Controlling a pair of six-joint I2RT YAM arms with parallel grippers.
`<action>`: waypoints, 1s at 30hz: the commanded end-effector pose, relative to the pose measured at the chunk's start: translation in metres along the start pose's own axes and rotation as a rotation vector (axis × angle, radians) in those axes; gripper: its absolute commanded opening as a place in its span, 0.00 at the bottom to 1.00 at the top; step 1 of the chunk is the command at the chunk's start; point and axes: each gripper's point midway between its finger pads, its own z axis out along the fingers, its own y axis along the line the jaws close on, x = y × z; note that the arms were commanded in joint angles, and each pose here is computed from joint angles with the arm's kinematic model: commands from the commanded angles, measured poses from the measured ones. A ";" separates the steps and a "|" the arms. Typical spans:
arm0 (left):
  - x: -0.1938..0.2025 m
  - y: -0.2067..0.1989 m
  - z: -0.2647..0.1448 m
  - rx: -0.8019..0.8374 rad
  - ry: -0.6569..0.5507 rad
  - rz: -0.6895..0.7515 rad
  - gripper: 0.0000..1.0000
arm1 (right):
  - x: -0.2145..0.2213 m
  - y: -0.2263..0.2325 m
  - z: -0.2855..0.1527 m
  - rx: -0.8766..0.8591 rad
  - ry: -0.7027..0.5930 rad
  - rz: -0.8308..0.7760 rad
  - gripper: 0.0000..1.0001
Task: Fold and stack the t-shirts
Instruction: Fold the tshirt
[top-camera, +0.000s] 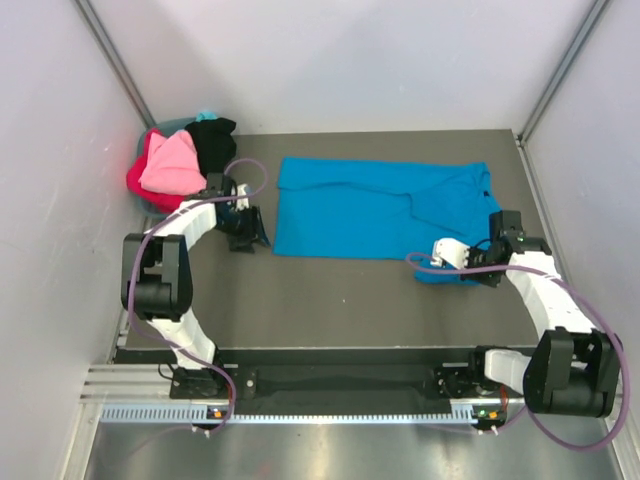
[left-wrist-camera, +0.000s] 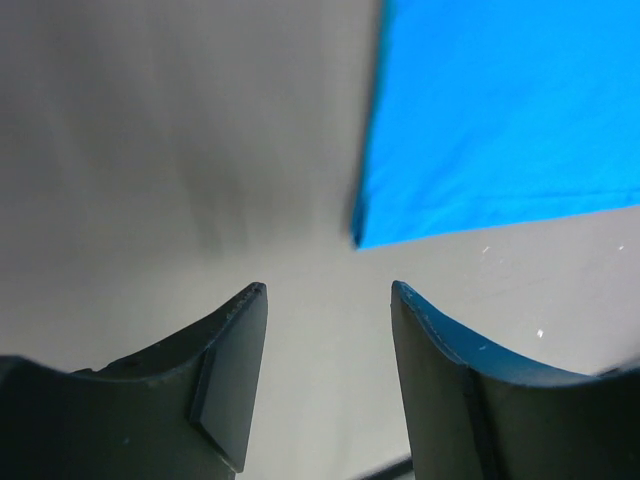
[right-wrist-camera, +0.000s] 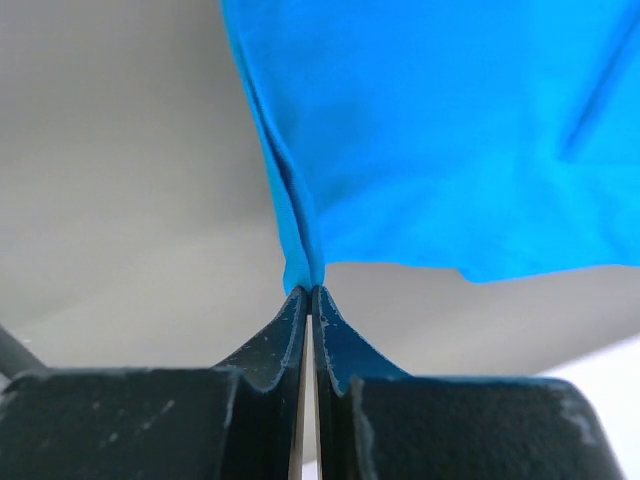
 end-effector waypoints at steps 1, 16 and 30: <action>0.020 -0.010 -0.006 0.077 0.047 -0.167 0.58 | -0.013 -0.013 -0.021 0.051 -0.047 0.037 0.00; -0.003 -0.012 0.031 0.142 0.059 -0.228 0.55 | -0.014 -0.023 -0.024 0.072 -0.041 0.102 0.00; 0.005 -0.006 0.043 0.139 0.090 -0.200 0.38 | -0.016 -0.026 -0.019 0.087 -0.057 0.139 0.00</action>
